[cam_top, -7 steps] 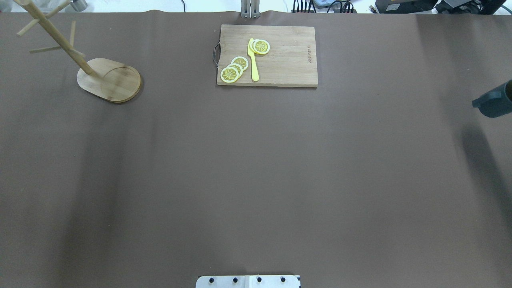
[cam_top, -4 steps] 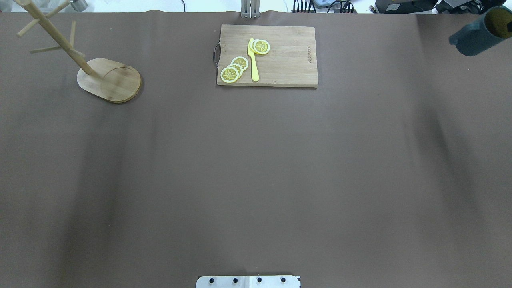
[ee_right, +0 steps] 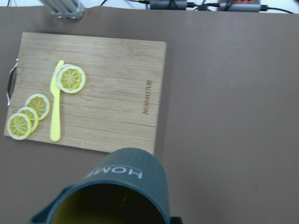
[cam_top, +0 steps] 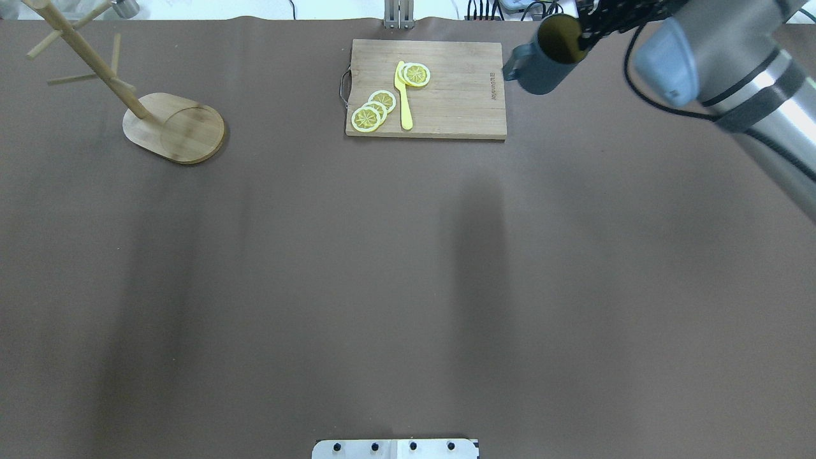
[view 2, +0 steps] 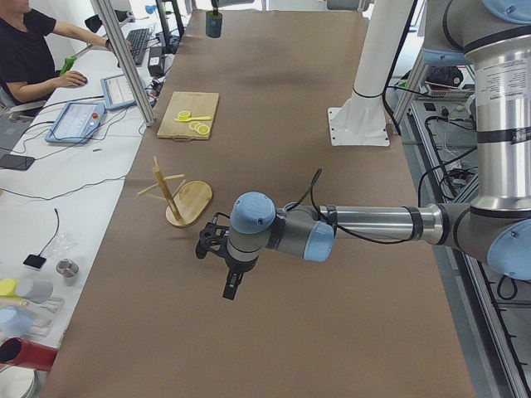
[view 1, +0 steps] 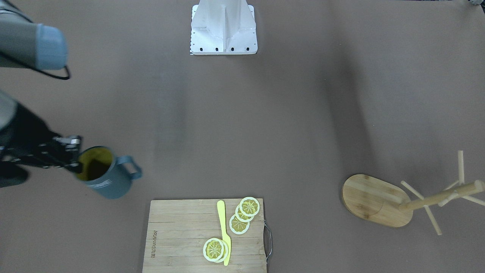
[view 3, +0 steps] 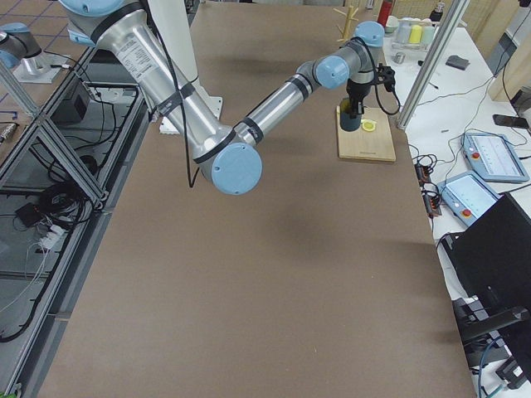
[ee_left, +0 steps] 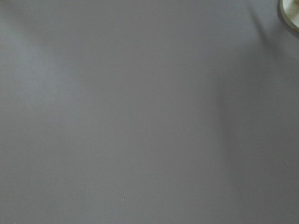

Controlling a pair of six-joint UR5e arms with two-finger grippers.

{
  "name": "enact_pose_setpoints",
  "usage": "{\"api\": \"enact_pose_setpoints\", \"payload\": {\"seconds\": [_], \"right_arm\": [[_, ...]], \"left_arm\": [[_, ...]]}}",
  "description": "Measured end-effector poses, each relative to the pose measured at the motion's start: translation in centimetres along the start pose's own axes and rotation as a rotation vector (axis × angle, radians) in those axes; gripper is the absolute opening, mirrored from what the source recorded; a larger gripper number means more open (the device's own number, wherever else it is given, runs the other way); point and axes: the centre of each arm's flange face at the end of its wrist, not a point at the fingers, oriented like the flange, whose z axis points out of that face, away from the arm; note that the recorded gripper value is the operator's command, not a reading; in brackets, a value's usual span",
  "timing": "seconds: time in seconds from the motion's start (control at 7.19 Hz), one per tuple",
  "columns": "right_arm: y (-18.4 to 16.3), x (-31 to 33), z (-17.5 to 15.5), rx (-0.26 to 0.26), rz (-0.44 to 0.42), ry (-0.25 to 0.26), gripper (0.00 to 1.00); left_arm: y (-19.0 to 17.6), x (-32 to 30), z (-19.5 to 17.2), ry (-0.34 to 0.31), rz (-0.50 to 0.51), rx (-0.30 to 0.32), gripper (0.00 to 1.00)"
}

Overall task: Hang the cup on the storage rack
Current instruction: 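Carry the blue mug with the right gripper and lower it near the cutting board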

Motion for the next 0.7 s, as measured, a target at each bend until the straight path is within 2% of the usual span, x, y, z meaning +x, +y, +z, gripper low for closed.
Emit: {"api": "enact_pose_setpoints", "payload": {"seconds": [0.28, 0.7], "right_arm": [[4.2, -12.4, 4.9, -0.008, -0.119, -0.016, 0.00], [10.4, -20.8, 9.9, -0.059, -0.245, -0.048, 0.00]], "left_arm": [[0.1, 0.0, 0.0, 0.001, 0.001, 0.000, 0.98], [0.4, 0.0, 0.3, 0.025, -0.006, -0.008, 0.98]]}}
